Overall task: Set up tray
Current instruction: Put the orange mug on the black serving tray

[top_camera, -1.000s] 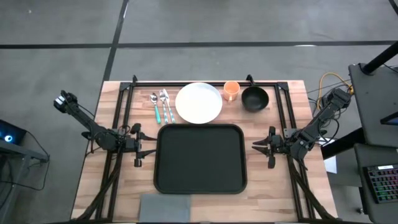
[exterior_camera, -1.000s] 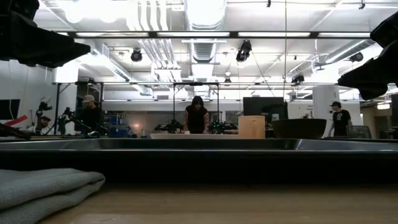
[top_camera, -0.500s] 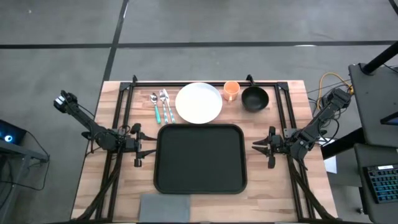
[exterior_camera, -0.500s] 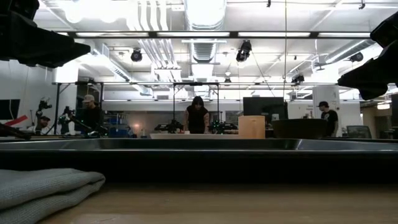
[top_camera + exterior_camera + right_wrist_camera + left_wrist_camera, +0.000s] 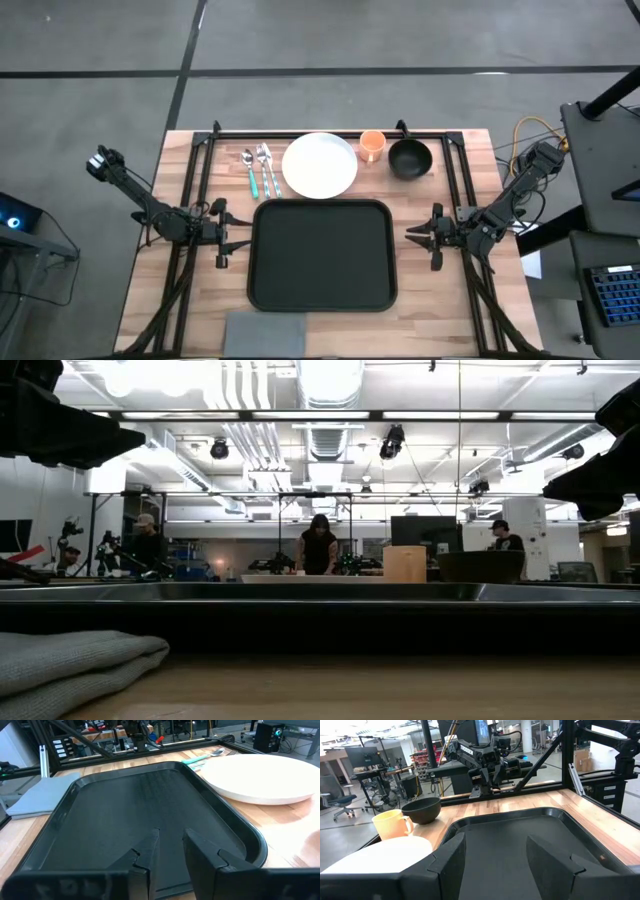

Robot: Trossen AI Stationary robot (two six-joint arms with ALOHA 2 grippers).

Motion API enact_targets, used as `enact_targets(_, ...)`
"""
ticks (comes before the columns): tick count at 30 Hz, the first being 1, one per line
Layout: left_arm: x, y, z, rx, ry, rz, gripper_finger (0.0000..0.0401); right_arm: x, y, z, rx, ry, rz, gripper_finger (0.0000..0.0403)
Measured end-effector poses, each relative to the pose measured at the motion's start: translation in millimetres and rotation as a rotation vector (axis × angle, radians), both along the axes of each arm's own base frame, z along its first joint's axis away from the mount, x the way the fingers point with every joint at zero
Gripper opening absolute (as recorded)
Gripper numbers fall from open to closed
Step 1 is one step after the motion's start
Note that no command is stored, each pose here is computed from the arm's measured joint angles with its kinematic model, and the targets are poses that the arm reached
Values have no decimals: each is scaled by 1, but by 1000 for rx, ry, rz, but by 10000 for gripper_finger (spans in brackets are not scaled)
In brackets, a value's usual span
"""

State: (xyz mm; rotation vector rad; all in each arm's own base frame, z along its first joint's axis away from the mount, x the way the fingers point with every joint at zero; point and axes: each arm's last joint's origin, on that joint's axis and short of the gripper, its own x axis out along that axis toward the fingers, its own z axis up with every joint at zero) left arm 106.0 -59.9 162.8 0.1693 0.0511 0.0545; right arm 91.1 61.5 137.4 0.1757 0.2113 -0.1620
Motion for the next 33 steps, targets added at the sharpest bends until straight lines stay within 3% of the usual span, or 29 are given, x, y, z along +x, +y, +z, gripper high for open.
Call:
enact_targets(14,0,0,0,1,0,0,187,0,0,0,0,0,0,68)
enact_targets(22,0,0,0,52,3,-2,187,0,0,0,0,0,0,75)
enact_targets(29,0,0,0,-154,-10,7,187,0,0,0,3,0,-1,68)
enact_targets(33,0,0,0,-200,-13,9,187,0,0,0,3,0,-1,71)
